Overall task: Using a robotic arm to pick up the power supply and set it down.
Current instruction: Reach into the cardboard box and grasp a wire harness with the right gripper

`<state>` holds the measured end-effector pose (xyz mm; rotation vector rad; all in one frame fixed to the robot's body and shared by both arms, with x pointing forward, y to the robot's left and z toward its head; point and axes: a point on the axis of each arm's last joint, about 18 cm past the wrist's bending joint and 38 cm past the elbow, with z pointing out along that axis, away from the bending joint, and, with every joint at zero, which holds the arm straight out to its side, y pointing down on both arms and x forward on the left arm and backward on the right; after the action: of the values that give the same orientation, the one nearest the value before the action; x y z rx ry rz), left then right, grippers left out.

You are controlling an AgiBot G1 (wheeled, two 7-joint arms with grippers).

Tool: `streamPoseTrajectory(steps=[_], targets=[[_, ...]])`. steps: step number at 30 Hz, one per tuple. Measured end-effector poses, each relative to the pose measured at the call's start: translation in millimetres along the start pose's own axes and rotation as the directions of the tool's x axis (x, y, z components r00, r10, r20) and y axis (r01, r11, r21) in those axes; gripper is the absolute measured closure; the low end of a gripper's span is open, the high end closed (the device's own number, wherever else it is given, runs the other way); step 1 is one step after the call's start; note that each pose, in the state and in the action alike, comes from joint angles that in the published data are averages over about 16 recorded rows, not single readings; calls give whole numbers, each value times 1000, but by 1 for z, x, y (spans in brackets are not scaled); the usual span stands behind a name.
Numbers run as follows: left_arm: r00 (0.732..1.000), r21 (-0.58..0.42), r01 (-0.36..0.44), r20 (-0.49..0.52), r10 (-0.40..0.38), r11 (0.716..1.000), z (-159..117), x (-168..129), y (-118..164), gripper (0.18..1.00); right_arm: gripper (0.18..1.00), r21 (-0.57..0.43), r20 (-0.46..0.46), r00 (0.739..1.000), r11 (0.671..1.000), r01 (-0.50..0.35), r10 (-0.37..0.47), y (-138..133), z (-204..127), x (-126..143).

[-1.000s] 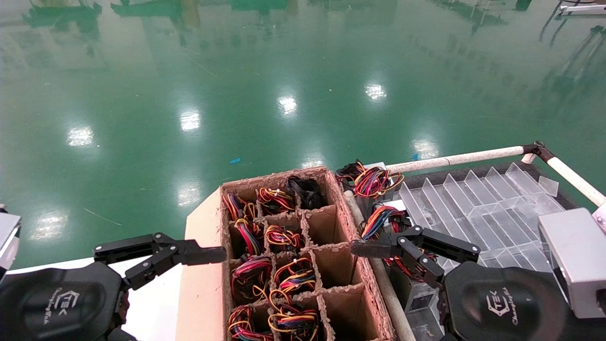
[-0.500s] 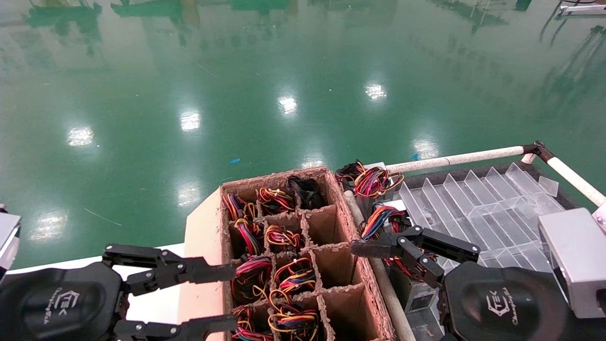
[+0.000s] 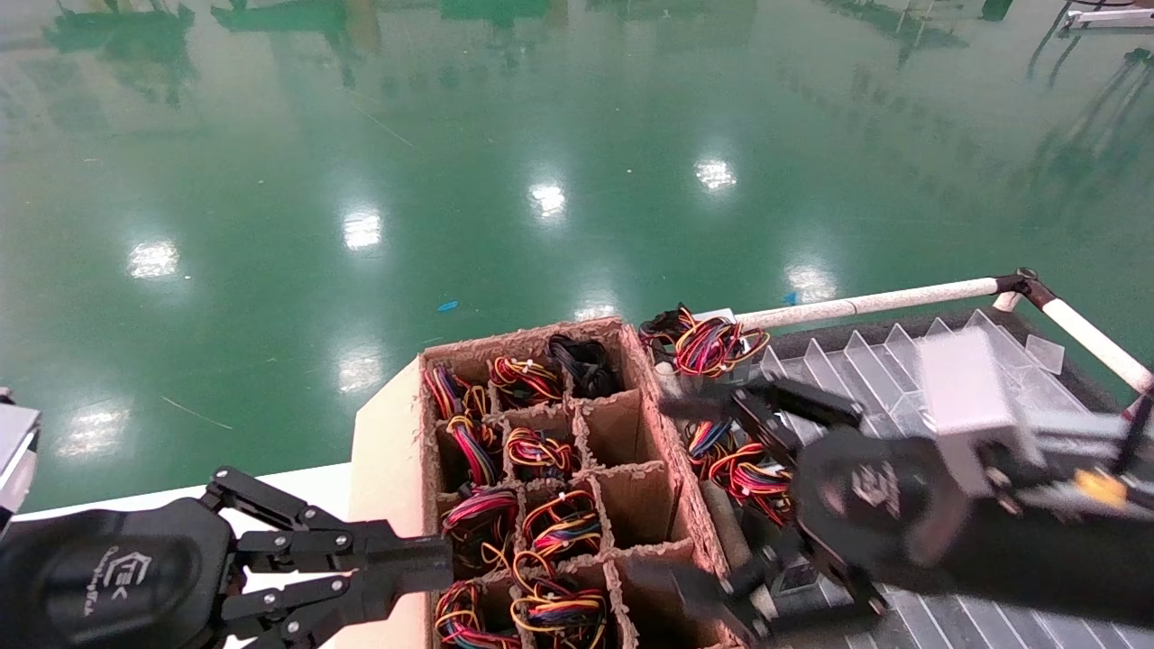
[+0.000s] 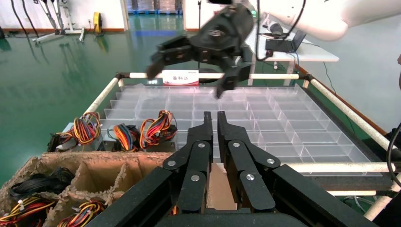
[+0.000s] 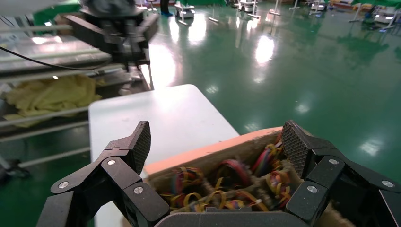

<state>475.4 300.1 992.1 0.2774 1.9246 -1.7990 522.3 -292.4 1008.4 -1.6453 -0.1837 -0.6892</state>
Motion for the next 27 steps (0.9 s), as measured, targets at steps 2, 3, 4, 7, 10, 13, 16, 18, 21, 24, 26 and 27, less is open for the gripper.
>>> streamPoseTrajectory(steps=[2, 3, 4, 7, 10, 13, 16, 18, 21, 24, 26, 27], targets=[[1000, 0, 0, 0, 0, 1000, 0, 0, 0, 925, 179, -20, -12, 1000, 1000, 15, -15, 0, 7, 10], [1000, 0, 0, 0, 0, 1000, 0, 0, 0, 933, 179, -31, -16, 1000, 999, 23, -24, 0, 10, 14], [1000, 0, 0, 0, 0, 1000, 0, 0, 0, 942, 179, -43, -21, 999, 999, 31, -32, 0, 14, 19], [1000, 0, 0, 0, 0, 1000, 0, 0, 0, 969, 179, -82, -34, 998, 995, 55, -58, 1, 25, 34], [1000, 0, 0, 0, 0, 1000, 0, 0, 0, 980, 179, -131, -47, 995, 988, 81, -88, 3, 38, 50], [1000, 0, 0, 0, 0, 1000, 0, 0, 0, 988, 179, -184, -59, 991, 977, 107, -120, 6, 52, 66], [1000, 0, 0, 0, 0, 1000, 0, 0, 0, 991, 179, -242, -69, 986, 961, 134, -154, 11, 67, 81], [1000, 0, 0, 0, 0, 1000, 0, 0, 0, 992, 179, -280, -75, 981, 948, 150, -177, 16, 77, 91], [1000, 0, 0, 0, 0, 1000, 0, 0, 0, 993, 179, -333, -82, 974, 927, 171, -210, 24, 93, 105], [1000, 0, 0, 0, 0, 1000, 0, 0, 0, 993, 179, -381, -87, 967, 905, 189, -239, 33, 109, 117], [1000, 0, 0, 0, 0, 1000, 0, 0, 0, 993, 179, -410, -91, 962, 890, 198, -256, 40, 119, 124], [1000, 0, 0, 0, 0, 1000, 0, 0, 0, 993, 179, -424, -93, 960, 883, 202, -265, 43, 124, 128]])
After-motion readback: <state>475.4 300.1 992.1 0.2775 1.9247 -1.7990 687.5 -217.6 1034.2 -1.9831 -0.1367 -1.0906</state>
